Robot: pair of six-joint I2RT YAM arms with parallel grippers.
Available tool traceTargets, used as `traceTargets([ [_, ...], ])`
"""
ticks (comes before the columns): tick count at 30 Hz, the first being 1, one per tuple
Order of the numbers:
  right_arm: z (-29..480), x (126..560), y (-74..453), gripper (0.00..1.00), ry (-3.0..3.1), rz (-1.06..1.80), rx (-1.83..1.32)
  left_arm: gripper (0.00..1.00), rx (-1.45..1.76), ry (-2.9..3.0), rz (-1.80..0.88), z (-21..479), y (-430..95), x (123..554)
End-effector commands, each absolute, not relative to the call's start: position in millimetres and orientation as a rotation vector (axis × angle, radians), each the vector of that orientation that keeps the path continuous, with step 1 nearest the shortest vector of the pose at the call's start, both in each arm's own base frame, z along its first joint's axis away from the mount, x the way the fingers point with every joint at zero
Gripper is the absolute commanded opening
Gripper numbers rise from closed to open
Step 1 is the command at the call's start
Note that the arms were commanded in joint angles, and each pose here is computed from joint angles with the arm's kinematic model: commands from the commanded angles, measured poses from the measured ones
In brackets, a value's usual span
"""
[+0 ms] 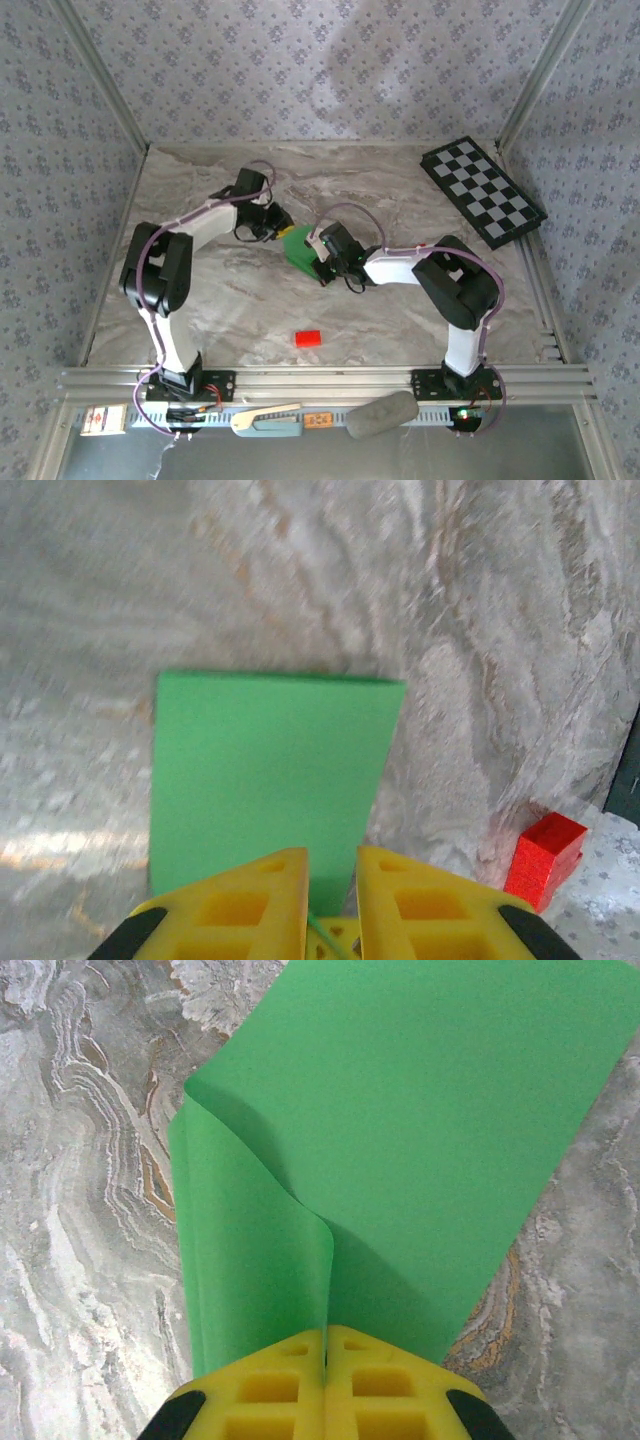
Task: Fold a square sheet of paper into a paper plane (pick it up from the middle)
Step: Third fold the triangle at the center of the table.
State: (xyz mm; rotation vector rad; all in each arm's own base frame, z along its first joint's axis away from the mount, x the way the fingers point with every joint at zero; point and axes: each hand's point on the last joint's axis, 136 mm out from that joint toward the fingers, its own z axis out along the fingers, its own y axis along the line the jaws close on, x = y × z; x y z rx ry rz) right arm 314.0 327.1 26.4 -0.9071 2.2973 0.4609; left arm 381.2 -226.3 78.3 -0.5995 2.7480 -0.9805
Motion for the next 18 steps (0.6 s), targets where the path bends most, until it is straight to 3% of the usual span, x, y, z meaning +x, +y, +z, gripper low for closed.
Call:
traceTargets([
  [1,9.0,307.1,318.4,0.04,2.386,0.429,-0.915,0.21,-0.684,2.642,-1.122,90.6,-232.4,375.6],
  [9,8.1,306.2,318.5,0.04,2.402,0.432,-0.916,0.22,-0.793,2.52,-1.296,87.3,-246.0,348.7],
  [18,7.6,305.9,318.3,0.04,2.41,0.432,-0.913,0.17,-0.782,2.606,-1.284,66.1,-261.0,329.0],
])
